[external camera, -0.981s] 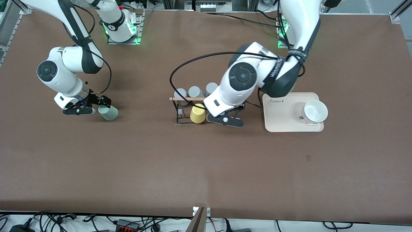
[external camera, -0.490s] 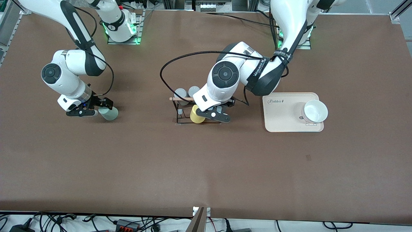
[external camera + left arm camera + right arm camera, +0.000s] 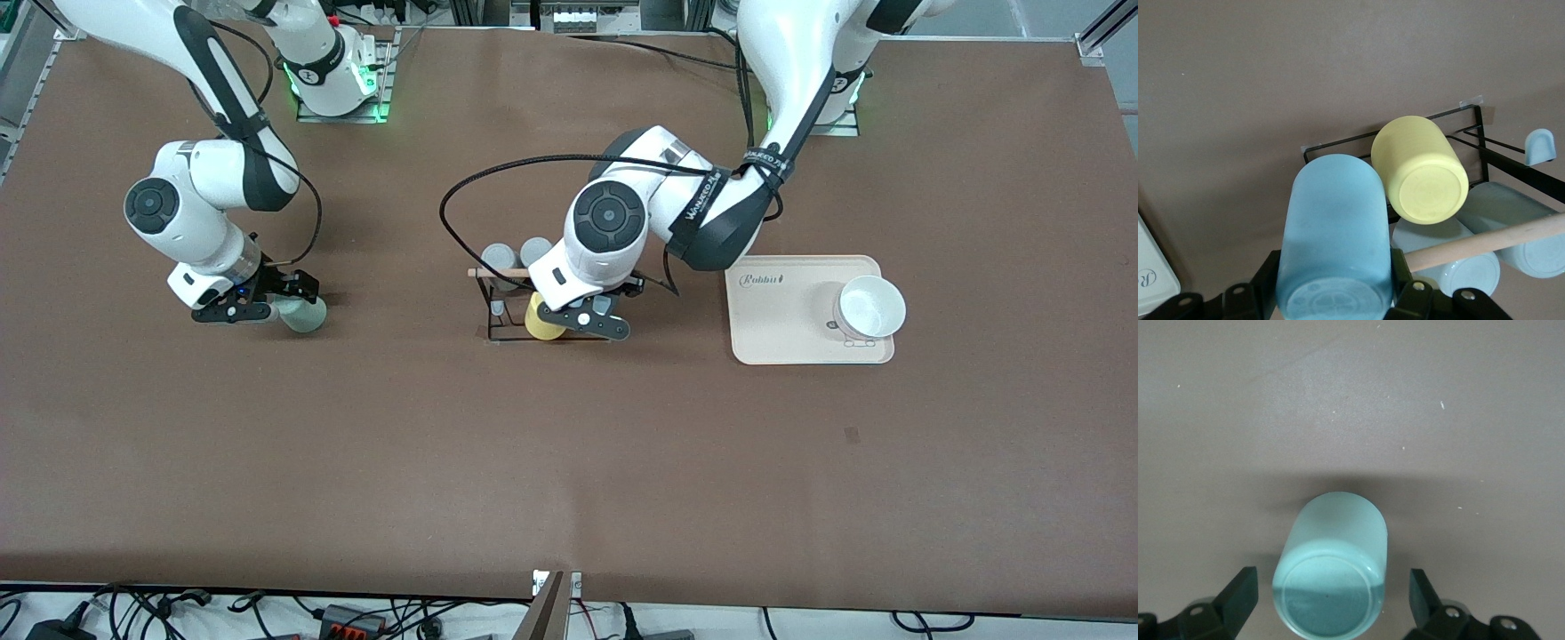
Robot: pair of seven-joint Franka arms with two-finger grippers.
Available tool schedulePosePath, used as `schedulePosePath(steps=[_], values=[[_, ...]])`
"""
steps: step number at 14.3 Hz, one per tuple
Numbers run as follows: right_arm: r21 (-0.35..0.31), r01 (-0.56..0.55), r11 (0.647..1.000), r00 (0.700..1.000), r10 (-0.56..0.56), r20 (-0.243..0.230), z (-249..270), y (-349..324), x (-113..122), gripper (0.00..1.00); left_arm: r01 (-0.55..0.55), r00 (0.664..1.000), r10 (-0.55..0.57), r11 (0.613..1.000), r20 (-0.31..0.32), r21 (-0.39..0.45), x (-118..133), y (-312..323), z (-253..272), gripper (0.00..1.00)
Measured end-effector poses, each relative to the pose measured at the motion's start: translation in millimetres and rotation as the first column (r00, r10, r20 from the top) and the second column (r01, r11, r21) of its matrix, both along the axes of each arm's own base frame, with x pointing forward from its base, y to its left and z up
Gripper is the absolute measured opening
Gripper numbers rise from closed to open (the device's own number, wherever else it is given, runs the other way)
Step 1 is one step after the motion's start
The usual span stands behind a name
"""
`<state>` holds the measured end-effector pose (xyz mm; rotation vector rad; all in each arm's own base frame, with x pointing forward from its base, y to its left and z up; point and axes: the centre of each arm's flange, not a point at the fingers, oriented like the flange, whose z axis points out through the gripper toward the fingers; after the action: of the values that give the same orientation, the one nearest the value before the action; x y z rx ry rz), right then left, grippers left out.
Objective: Hang scattered cups on rack with three cups
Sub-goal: 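Hang the blue cup while the right gripper grasps the mint cup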
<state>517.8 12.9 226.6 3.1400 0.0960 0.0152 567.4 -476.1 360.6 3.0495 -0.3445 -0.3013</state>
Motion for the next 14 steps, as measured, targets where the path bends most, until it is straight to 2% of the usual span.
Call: schedulePosePath(steps=[6,7,8,9,11,14], values=[[0.000,-0.001,1.000,1.000,0.001,-0.002,-1.2,0.3,-0.2,1.00,-0.003,1.000,0.003,1.000,-0.013,0.012,3.2,-0.9,-25.9,0.68],[0.000,-0.001,1.000,1.000,0.001,-0.002,-1.2,0.3,-0.2,0.95,-0.003,1.000,0.003,1.000,-0.015,0.013,3.3,-1.6,-31.4,0.68],[0.000,-0.001,1.000,1.000,0.001,-0.002,-1.2,0.3,-0.2,0.95,-0.003,1.000,0.003,1.000,-0.018,0.015,3.5,-2.3,-36.8,0.68],[0.000,-0.001,1.000,1.000,0.001,-0.002,-1.2,0.3,-0.2,0.88,-0.003,1.000,0.003,1.000,-0.020,0.017,3.6,-3.0,-42.8,0.68],[0.000,-0.001,1.000,1.000,0.001,0.004,1.0,0.3,1.1,0.66,-0.003,1.000,0.003,1.000,-0.027,0.021,3.5,-4.1,-54.1,0.67],[0.000,-0.001,1.000,1.000,0.001,0.003,0.6,0.3,1.4,0.66,-0.003,1.000,0.003,1.000,-0.019,0.015,3.9,-7.2,-61.0,0.68]])
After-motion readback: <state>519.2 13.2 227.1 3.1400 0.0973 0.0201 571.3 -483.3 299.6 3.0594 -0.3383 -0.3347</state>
